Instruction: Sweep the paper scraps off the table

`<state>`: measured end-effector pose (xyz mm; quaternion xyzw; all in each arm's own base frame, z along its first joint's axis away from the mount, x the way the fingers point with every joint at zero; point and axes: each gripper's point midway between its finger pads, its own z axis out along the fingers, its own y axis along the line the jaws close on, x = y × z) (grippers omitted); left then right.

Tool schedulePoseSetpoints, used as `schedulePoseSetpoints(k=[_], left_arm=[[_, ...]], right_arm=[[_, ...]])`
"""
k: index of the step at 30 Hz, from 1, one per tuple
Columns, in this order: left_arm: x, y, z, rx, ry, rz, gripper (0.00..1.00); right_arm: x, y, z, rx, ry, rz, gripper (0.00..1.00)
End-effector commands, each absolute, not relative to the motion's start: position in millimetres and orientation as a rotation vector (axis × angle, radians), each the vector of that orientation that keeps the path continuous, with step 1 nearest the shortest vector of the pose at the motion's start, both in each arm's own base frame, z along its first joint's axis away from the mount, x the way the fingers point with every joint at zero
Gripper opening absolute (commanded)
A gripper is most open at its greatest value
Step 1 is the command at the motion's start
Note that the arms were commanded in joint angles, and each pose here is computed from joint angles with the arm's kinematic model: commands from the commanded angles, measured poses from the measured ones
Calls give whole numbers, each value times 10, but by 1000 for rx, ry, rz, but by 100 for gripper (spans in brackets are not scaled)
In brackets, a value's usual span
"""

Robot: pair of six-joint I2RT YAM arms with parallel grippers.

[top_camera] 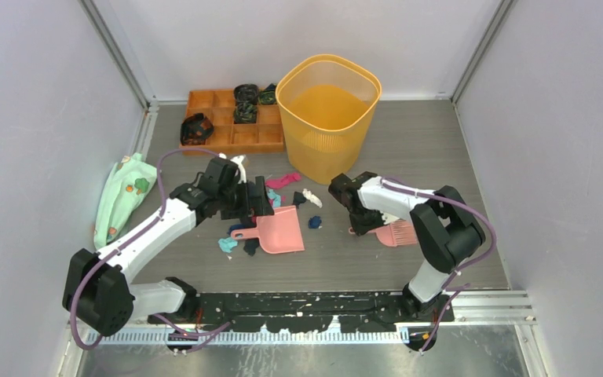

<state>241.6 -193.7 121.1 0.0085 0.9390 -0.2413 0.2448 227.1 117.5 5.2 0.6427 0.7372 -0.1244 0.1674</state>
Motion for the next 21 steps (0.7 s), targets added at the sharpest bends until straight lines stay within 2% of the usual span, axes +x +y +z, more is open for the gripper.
schedulePoseSetpoints(k=[1, 8, 21], left_arm=[[2459, -1988, 1260, 23, 2528, -698, 100], [2465, -1989, 1191, 30, 2554, -684, 100], [2467, -1972, 1186, 34, 2560, -667, 100]], right_arm=[[2010, 1097, -227, 1676, 2212, -531, 1], [1914, 1072, 288, 1241, 2231, -617, 0], [1712, 1227, 789, 800, 2320, -503, 0]])
